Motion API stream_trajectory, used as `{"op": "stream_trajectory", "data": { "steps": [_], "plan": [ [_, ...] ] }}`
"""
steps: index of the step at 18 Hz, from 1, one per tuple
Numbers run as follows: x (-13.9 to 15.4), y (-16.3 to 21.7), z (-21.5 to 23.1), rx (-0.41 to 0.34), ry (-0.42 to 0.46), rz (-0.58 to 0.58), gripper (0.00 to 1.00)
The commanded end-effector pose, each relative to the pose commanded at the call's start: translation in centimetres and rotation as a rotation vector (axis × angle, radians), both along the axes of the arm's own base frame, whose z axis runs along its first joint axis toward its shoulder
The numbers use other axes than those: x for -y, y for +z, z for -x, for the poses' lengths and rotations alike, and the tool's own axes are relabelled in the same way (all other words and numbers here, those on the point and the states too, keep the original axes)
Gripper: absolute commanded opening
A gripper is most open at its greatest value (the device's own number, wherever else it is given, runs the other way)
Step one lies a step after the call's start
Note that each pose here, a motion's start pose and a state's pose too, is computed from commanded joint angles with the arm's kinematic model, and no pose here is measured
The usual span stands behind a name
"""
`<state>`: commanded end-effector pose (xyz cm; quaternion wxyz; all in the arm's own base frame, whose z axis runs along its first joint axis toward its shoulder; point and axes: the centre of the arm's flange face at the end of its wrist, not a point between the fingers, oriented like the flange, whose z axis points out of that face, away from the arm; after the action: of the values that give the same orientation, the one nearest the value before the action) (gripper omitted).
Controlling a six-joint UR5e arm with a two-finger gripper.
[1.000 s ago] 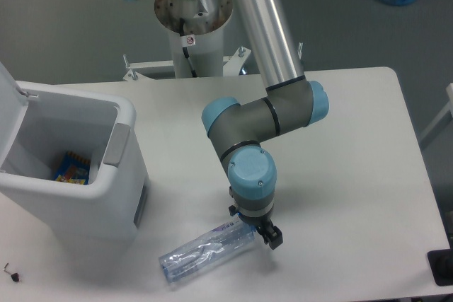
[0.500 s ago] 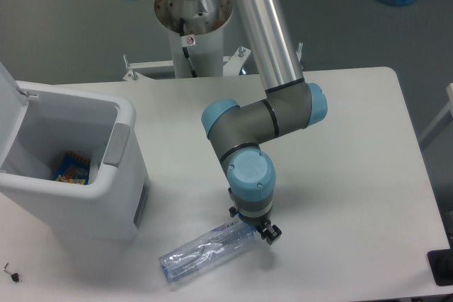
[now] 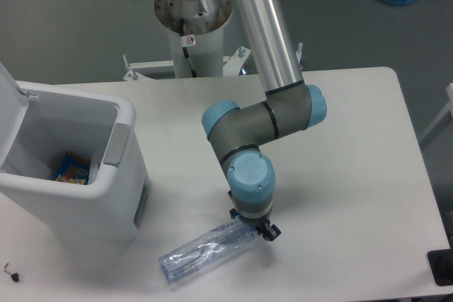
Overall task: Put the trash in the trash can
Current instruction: 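Close the gripper on the bottle near its cap, then lift the bottle and carry it over the trash bin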
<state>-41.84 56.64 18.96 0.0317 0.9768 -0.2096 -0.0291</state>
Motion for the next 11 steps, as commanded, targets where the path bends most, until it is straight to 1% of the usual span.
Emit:
{"op": "stream_trajectory", "data": {
  "steps": [1, 4, 8, 9, 10, 11],
  "plan": [
    [0.0, 0.1, 0.0, -0.001, 0.000, -0.001, 0.36],
    [0.0, -0.1, 0.0, 0.001, 0.002, 0.001, 0.34],
    [0.1, 0.8, 0.1, -0.001, 0.003, -0.017, 0.32],
    [0.3, 1.0, 0.3, -0.002, 0.006, -0.018, 0.27],
    [0.4, 1.4, 0.4, -0.005, 0.006, -0.021, 0.24],
    [0.5, 1.4, 0.4, -0.006, 0.007, -0.020, 0.24]
  ]
}}
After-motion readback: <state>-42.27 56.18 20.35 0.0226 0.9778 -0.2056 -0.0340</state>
